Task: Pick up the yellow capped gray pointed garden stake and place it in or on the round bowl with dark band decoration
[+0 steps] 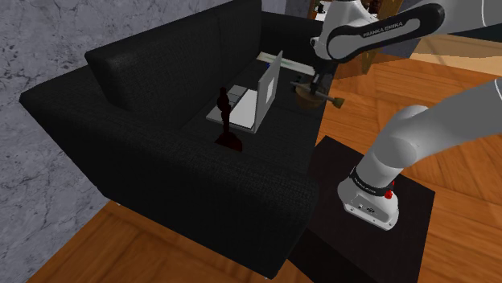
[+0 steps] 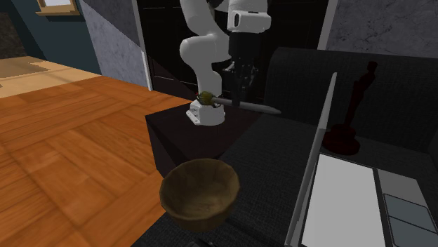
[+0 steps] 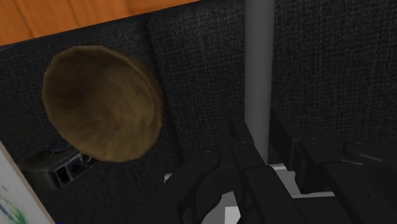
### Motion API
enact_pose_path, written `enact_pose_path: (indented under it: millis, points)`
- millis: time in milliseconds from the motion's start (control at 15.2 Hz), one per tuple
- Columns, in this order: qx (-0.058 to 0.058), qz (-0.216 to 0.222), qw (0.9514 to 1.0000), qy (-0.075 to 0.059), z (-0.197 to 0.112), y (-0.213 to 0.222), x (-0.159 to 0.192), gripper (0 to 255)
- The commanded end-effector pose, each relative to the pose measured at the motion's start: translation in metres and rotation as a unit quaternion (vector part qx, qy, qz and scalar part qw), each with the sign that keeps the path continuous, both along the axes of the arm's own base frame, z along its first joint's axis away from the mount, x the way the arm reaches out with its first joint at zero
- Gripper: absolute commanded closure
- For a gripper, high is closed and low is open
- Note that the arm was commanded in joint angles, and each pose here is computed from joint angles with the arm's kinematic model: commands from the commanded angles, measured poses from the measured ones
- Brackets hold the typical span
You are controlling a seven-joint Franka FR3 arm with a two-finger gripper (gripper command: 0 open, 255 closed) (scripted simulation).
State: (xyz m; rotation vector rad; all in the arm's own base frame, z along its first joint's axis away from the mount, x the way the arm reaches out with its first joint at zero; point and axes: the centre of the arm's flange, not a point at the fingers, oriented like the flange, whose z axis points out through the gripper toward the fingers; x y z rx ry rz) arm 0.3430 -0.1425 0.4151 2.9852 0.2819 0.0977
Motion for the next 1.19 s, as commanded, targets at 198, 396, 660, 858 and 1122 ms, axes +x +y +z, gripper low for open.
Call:
enact_pose_path:
  millis: [198, 396, 660, 858, 1122]
  points:
    - [-0.001, 0.000, 1.0000, 0.000, 0.002, -0.061, 0.027, 255]
    - [-0.001, 0.000, 1.0000, 0.000, 0.004, -0.097, 0.044, 255]
    - [-0.001, 0.000, 1.0000, 0.000, 0.006, -0.145, 0.067, 255]
    - [-0.001, 0.000, 1.0000, 0.000, 0.008, -0.183, 0.086, 255]
    - [-0.001, 0.000, 1.0000, 0.000, -0.014, -0.183, 0.086, 255]
